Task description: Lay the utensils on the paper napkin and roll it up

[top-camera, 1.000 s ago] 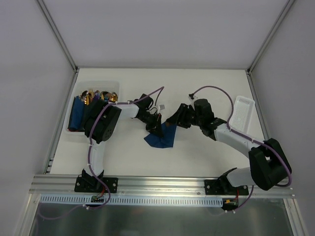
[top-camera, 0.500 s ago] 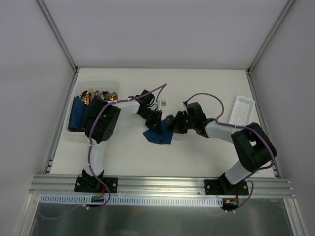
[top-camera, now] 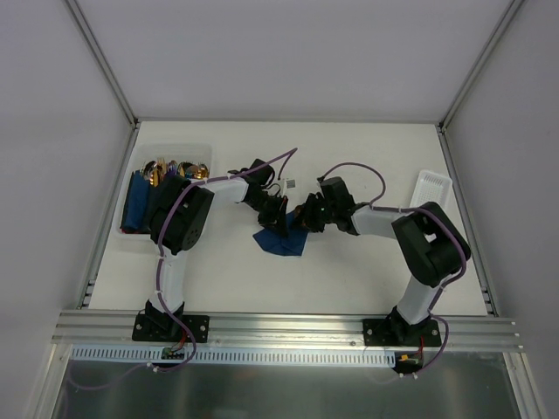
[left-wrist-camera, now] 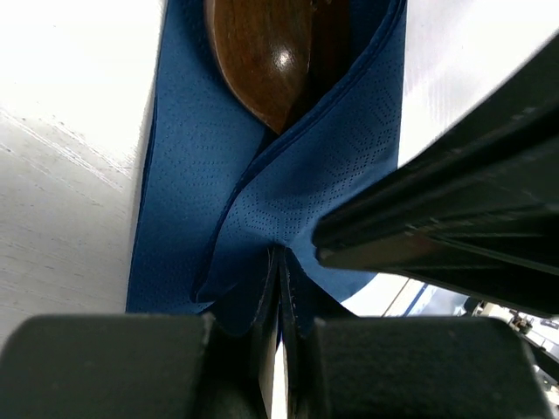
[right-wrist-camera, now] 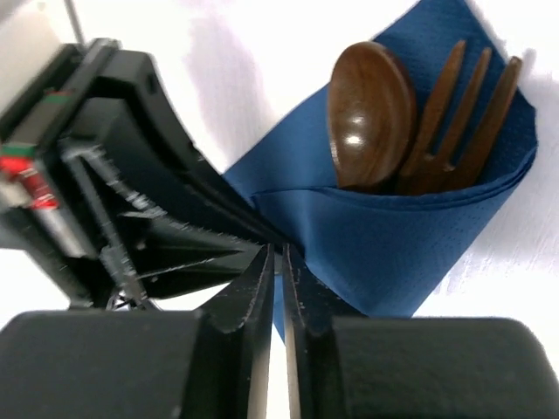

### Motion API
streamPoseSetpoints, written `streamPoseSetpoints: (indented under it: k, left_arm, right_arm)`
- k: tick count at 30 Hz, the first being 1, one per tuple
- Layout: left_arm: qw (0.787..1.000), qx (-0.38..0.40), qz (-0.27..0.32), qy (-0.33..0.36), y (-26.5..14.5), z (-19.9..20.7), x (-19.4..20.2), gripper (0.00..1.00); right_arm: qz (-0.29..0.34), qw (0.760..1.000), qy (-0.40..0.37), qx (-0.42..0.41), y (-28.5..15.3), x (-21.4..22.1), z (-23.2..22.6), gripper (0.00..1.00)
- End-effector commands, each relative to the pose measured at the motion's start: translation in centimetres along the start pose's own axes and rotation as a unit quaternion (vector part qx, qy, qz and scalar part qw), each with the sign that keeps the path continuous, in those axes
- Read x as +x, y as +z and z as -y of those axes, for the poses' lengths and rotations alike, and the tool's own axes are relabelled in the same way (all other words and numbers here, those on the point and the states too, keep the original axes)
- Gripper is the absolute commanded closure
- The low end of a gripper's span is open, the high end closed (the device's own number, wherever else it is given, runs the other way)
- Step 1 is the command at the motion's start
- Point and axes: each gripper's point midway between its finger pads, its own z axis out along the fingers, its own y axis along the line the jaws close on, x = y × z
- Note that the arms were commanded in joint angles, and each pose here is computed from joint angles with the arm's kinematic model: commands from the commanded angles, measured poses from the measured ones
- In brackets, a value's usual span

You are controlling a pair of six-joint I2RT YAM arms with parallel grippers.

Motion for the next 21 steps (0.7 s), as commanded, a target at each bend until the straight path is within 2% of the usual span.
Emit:
streamPoseSetpoints:
  k: [1,7,14,21]
  left_arm:
    - [0.999,-0.050,-0.007,0.017,0.3,-1.8,0.3,0.98]
    - [0.998,-0.049,0.011,0.039,-1.2,-0.6,0.0,0.96]
    - [0.994,-0.005,0.055,0.089,-5.0,4.5,-0.5,0.86]
    - [0.997,0.029,0.023,0.064,-3.5,6.4,1.5,0.86]
  right_arm:
    - [-0.003,1.000,0.006,0.022,0.6,-0.2,0.3,0.91]
    - [-0.017,0.998,0.009,0.064,1.5,0.6,2.1,0.92]
    - [-0.025,0.996,0.026,0.085,2.4,1.0,3.7,0.96]
    - [-0.026,0.996,0.036,0.075,3.0,1.4,4.1,0.97]
